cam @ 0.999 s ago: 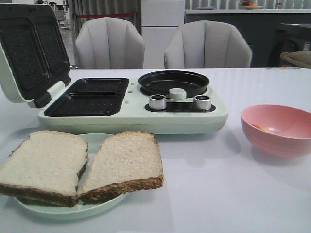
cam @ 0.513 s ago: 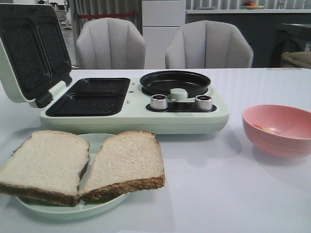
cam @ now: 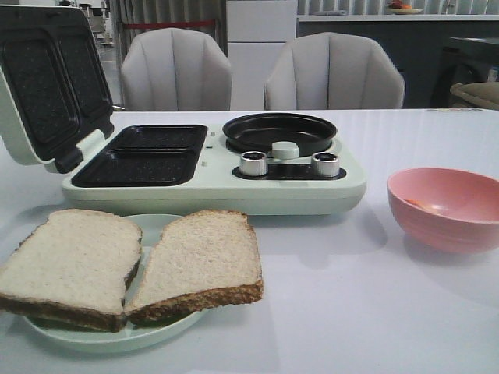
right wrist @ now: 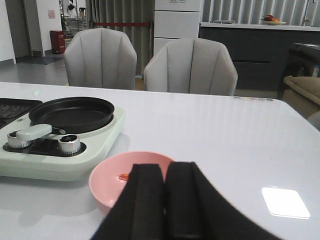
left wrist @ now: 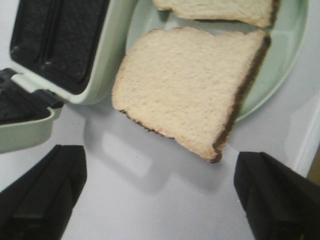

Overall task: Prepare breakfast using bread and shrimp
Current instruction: 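Lower the left gripper and grasp the bread slice nearest it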

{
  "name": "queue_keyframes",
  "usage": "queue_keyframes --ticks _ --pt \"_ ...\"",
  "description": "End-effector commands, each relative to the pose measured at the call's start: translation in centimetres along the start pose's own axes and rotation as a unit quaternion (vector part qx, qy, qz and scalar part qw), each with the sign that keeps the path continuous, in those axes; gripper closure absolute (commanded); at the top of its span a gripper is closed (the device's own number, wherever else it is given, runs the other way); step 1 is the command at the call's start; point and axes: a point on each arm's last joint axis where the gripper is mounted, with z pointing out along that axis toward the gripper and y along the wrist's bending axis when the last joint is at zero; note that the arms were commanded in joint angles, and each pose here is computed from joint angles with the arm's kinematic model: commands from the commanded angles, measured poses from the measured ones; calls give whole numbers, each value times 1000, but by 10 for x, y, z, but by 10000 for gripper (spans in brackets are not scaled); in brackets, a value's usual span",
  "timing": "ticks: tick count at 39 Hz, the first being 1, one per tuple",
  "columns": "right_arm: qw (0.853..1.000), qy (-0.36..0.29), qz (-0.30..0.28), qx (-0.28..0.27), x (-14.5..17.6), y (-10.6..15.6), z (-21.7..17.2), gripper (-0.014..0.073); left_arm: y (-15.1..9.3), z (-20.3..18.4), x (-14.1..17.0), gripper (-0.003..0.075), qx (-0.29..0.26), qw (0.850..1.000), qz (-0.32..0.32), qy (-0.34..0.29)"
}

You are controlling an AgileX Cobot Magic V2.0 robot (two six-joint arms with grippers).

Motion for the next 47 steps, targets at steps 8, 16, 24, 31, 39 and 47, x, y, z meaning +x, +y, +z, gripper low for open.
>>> queue_keyframes --ticks 8,16,24,31,39,47 --pt "998 -58 -8 2 -14 0 -3 454 -9 34 -12 81 23 991 118 56" --pt "998 -58 -8 2 -14 0 -3 454 -15 56 -14 81 36 980 174 94" --pt "998 -58 -8 2 -14 0 -3 454 -10 74 -26 82 29 976 180 118" --pt "998 -58 -8 2 -14 0 -3 454 -8 87 -35 81 27 972 193 131" --pt "998 -58 -8 2 -14 0 -3 454 -10 98 -38 82 30 966 210 145" --pt "998 -58 -8 2 -14 0 -3 454 -10 102 -34 197 26 959 222 172"
